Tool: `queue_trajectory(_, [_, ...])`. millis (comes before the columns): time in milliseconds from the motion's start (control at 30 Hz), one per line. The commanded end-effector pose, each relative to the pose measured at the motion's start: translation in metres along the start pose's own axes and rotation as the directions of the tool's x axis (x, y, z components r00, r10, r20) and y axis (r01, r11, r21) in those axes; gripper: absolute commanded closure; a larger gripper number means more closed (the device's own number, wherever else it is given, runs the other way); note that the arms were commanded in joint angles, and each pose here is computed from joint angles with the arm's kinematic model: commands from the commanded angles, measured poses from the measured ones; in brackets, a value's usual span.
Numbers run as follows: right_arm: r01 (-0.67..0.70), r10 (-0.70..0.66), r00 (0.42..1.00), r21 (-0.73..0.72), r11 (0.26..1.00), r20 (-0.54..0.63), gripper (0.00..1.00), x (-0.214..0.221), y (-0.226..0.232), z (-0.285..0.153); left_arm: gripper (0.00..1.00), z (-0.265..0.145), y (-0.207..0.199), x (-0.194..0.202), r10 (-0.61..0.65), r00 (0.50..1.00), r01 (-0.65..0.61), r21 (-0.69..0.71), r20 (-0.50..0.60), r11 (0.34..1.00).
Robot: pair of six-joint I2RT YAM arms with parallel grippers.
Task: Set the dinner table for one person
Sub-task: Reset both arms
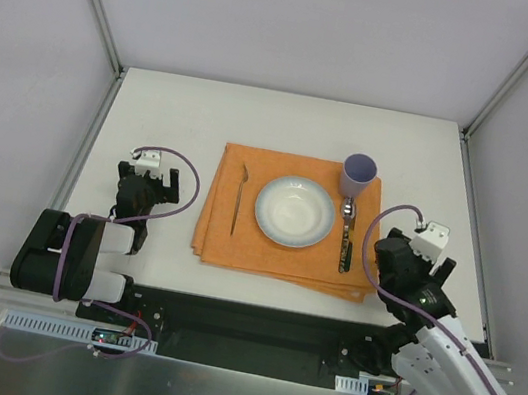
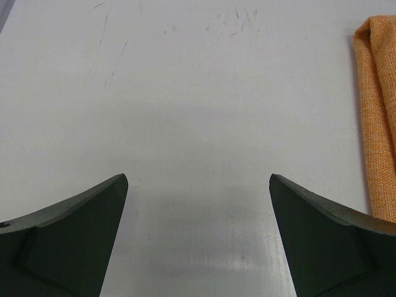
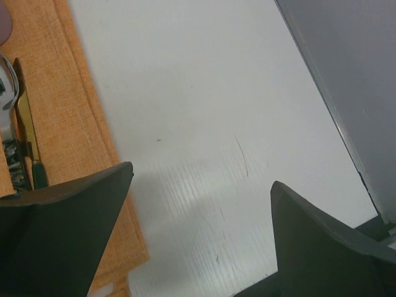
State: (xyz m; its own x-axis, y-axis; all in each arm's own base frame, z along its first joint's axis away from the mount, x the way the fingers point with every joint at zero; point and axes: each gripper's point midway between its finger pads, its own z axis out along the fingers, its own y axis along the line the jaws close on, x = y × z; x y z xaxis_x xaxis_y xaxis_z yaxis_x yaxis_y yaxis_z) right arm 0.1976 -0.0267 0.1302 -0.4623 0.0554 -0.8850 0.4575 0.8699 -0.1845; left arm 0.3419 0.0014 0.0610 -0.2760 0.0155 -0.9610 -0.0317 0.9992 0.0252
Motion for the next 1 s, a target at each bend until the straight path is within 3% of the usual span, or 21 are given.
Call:
queue_trajectory(0, [-0.041, 0.042, 0.997, -0.021, 0.999, 0.068, 0.01, -0.021, 0.013, 0.024, 0.01, 0.003, -0.003, -0.023, -0.022, 0.997, 0.02, 0.017, 0.077, 1.0])
queue_trajectory(33, [-0.078, 0.084, 0.994, -0.07, 0.994, 0.075, 0.01, -0.028, 0.025, 0.03, 0.01, 0.003, -0.003, -0.023, -0.022, 0.997, 0.02, 0.017, 0.077, 1.0])
queue_trajectory(167, [-0.101, 0.102, 0.994, -0.035, 0.994, 0.029, 0.01, -0.021, 0.028, 0.068, 0.01, 0.003, -0.003, -0.023, -0.022, 0.997, 0.02, 0.017, 0.076, 1.0])
queue_trajectory(300, [-0.17, 0.171, 0.983, -0.024, 0.985, 0.074, 0.03, -0.027, 0.027, 0.102, 0.01, 0.003, -0.003, -0.023, -0.022, 0.997, 0.02, 0.017, 0.076, 1.0])
queue_trajectory(733, [-0.03, 0.049, 0.975, -0.091, 0.995, 0.217, 0.08, -0.039, 0.055, 0.134, 0.01, 0.003, -0.003, -0.023, -0.022, 0.997, 0.02, 0.017, 0.077, 1.0])
queue_trajectory(800, [0.014, 0.028, 0.972, -0.173, 0.985, 0.235, 0.06, -0.041, 0.071, 0.135, 0.01, 0.003, -0.003, -0.023, -0.022, 0.997, 0.02, 0.017, 0.076, 1.0])
queue_trajectory(833, [0.038, 0.01, 0.972, -0.2, 0.979, 0.233, 0.0, -0.04, 0.076, 0.134, 0.01, 0.003, -0.003, -0.023, -0.022, 0.997, 0.02, 0.017, 0.076, 1.0])
queue_trajectory(967, [0.007, 0.044, 0.971, -0.214, 0.977, 0.233, 0.0, -0.036, 0.072, 0.136, 0.01, 0.003, -0.003, -0.022, -0.021, 0.997, 0.02, 0.017, 0.074, 1.0])
